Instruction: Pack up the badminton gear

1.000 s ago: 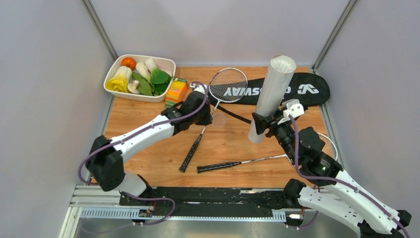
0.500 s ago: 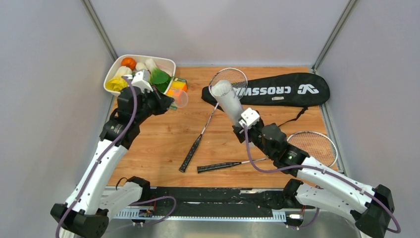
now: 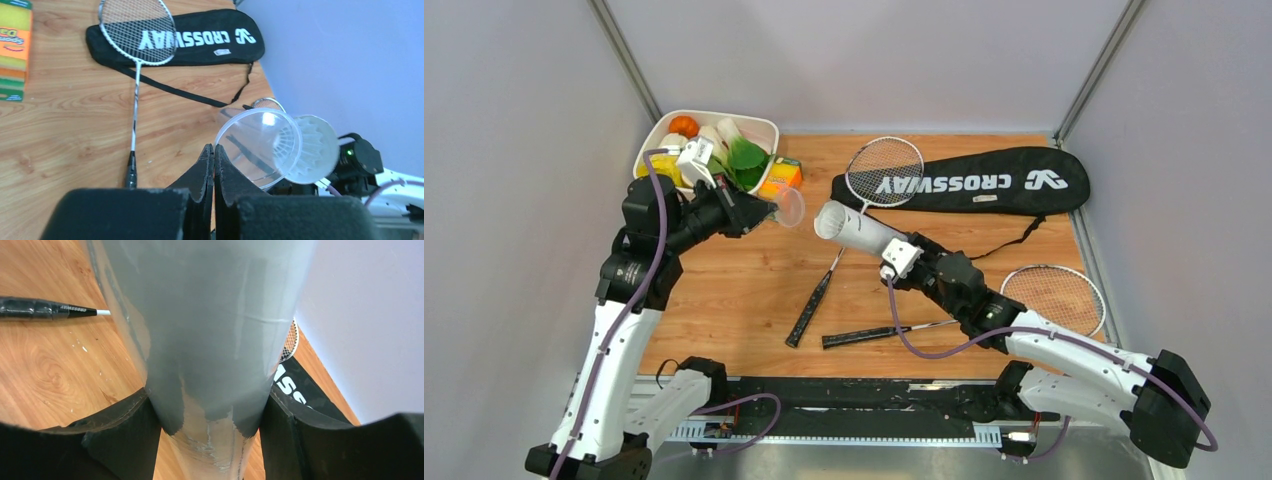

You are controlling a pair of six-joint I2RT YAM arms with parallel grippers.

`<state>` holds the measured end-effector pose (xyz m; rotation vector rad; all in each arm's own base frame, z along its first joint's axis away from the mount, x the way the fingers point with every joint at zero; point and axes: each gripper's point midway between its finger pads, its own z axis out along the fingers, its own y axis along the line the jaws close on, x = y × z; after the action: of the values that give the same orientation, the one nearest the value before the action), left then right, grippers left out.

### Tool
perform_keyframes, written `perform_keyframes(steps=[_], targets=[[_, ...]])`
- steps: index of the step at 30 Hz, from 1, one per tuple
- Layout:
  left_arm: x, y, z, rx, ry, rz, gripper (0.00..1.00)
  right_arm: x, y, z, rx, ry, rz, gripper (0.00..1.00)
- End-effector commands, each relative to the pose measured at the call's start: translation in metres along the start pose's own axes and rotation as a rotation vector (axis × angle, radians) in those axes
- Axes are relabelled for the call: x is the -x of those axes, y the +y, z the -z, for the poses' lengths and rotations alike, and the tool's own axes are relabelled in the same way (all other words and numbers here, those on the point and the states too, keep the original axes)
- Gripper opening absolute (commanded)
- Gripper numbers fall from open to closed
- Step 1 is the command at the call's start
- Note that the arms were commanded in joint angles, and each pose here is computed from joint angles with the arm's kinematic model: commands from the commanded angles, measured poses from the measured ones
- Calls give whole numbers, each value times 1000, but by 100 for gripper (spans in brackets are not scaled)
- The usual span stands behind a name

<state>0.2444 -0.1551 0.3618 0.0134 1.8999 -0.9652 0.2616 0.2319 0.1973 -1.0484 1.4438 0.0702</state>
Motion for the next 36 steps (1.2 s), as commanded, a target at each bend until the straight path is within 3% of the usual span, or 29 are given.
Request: perform_keyframes(steps=[1, 5, 11, 36], targets=[[1, -29, 13, -121, 21, -39, 0, 35, -22, -2, -69, -123, 50, 61], [-8, -51, 16, -272, 70, -36, 0, 36, -21, -5, -60, -120, 71, 60], [-27, -51, 12, -345, 137, 6, 0, 27, -12, -10, -17, -90, 106, 60], [-58, -5, -4, -172, 223, 53, 0, 34, 0, -13, -5, -109, 152, 59]])
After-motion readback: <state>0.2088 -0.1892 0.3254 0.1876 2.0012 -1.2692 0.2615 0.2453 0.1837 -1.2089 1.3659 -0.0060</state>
